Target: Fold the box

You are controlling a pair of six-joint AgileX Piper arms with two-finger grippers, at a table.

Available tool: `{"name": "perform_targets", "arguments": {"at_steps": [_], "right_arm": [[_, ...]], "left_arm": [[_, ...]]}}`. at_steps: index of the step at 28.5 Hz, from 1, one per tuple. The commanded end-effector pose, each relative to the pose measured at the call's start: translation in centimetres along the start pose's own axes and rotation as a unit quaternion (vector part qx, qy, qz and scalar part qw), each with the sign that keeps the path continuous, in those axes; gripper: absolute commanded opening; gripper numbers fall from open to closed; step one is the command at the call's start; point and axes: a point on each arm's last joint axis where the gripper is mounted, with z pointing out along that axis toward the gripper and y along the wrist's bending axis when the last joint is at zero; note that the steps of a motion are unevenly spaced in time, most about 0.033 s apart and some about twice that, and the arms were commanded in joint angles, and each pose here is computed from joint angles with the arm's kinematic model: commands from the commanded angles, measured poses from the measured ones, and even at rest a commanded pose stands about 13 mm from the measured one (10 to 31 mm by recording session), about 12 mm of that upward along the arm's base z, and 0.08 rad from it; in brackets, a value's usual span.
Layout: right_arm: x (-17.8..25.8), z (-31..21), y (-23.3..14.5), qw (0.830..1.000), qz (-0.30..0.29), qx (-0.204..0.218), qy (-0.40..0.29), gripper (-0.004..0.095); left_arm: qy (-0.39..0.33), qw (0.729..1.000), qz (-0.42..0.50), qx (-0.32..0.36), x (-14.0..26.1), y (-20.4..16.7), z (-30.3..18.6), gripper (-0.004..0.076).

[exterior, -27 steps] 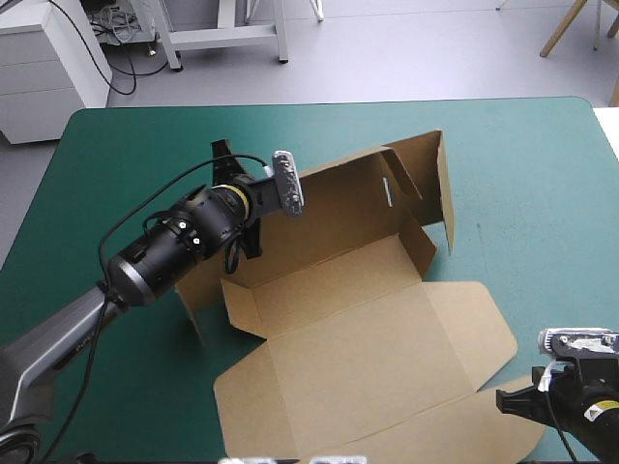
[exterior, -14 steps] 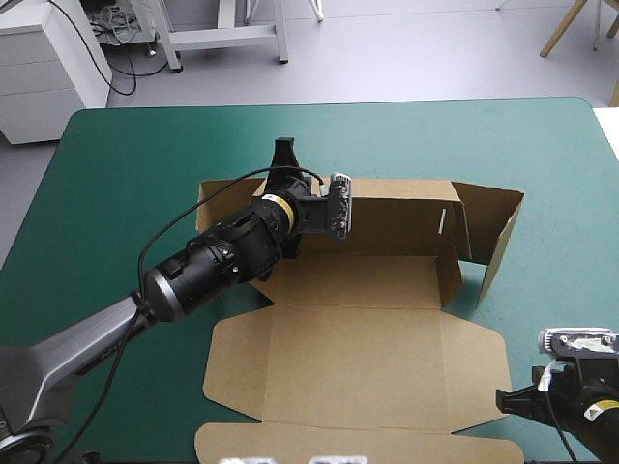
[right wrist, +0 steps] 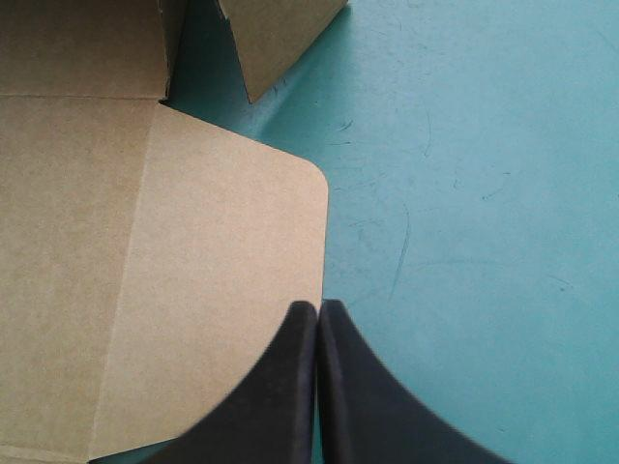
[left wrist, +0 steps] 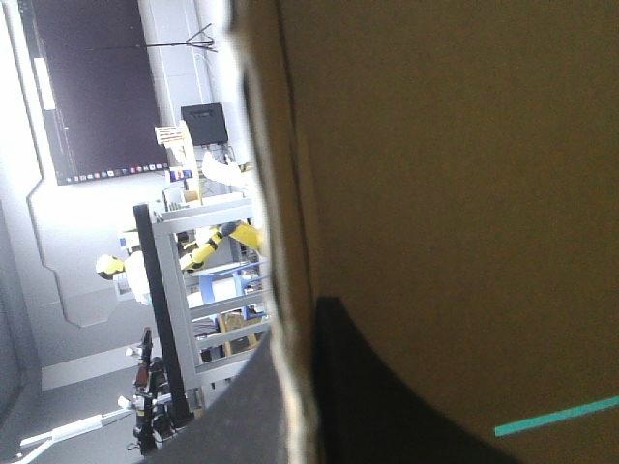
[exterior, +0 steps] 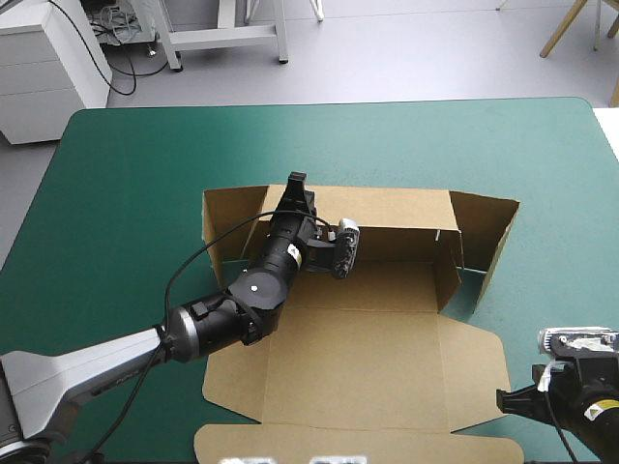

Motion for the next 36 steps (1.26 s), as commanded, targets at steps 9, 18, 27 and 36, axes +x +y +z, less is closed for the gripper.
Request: {"name": "perform_targets", "arguments": {"at_steps": [9, 18, 27, 36], "right_arm": [[-1.3, -0.3, 0.0, 0.998, 0.018, -0.001, -0.054, 0.0648], [-2.1, 0.0, 0.6, 0.992, 0.060, -0.044, -0.106, 0.0640], [-9.2, -2.1, -0.5, 0.981, 0.123, -0.042, -0.141, 0.0572], [-20.2, -0.5, -2.9, 0.988, 0.079, -0.037, -0.127, 0.0572]], "left_arm": [[-0.011, 1.000, -0.002, -0.027, 0.0, 1.0, -1.2, -0.0010], [-0.010, 1.000, -0.002, -0.027, 0.0, 1.0, -1.2, -0.0010], [-0.010, 1.000, -0.002, -0.027, 0.0, 1.0, -1.2, -0.0010], [-0.015, 1.000, -0.002, -0.025, -0.1, 1.0, -1.2, -0.0010]]}}
